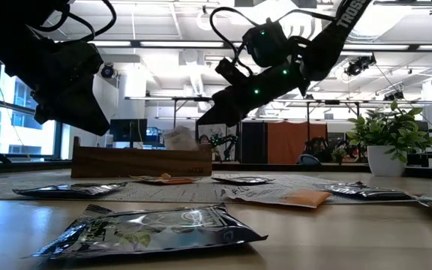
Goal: Pick & Place Tea
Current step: Put the orange tea bag into the right section of the wooden organizer
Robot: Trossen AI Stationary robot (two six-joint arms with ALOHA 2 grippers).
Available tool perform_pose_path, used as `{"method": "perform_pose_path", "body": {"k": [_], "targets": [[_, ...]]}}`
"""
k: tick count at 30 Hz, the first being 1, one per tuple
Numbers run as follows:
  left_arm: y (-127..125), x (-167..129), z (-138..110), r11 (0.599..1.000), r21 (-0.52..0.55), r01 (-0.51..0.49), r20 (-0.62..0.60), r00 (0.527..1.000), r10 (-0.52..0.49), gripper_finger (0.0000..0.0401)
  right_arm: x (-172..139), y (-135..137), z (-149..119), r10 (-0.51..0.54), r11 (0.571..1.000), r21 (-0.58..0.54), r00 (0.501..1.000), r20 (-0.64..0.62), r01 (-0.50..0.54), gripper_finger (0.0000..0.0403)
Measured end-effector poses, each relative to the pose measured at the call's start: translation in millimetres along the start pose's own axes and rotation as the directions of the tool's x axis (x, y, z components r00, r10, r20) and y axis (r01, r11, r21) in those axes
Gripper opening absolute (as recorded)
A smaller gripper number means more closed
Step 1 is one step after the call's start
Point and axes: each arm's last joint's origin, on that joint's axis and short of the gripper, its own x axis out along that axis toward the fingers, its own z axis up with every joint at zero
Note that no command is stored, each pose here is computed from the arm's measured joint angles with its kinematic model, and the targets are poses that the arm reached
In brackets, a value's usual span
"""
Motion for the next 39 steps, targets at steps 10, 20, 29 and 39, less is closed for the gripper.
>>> {"method": "perform_pose_path", "body": {"k": [10,20,29,39], "targets": [[-0.3,0.0,0.0,1.0,-0.001,0.005,-0.004,1.0,-0.005,0.0099,-15.0,21.5,24.2,0.127,0.992,-0.03,0.987,0.097,-0.125,0.0123],[-0.7,0.0,0.0,1.0,-0.003,0.011,-0.007,1.0,-0.011,0.0099,-58.5,97.5,27.6,0.712,0.702,0.047,0.7,-0.064,-0.71,0.0123],[-2.2,0.0,1.1,1.0,-0.014,0.026,0.002,1.0,-0.026,0.0099,-67.9,140.3,-0.8,0.756,0.649,0.177,0.6,-0.26,-0.74,0.0123],[-3.6,-0.1,2.0,0.999,-0.024,0.04,0.01,0.999,-0.04,0.0099,-56.6,156.0,-27.8,0.675,0.715,0.099,0.645,-0.36,-0.692,0.0123]]}}
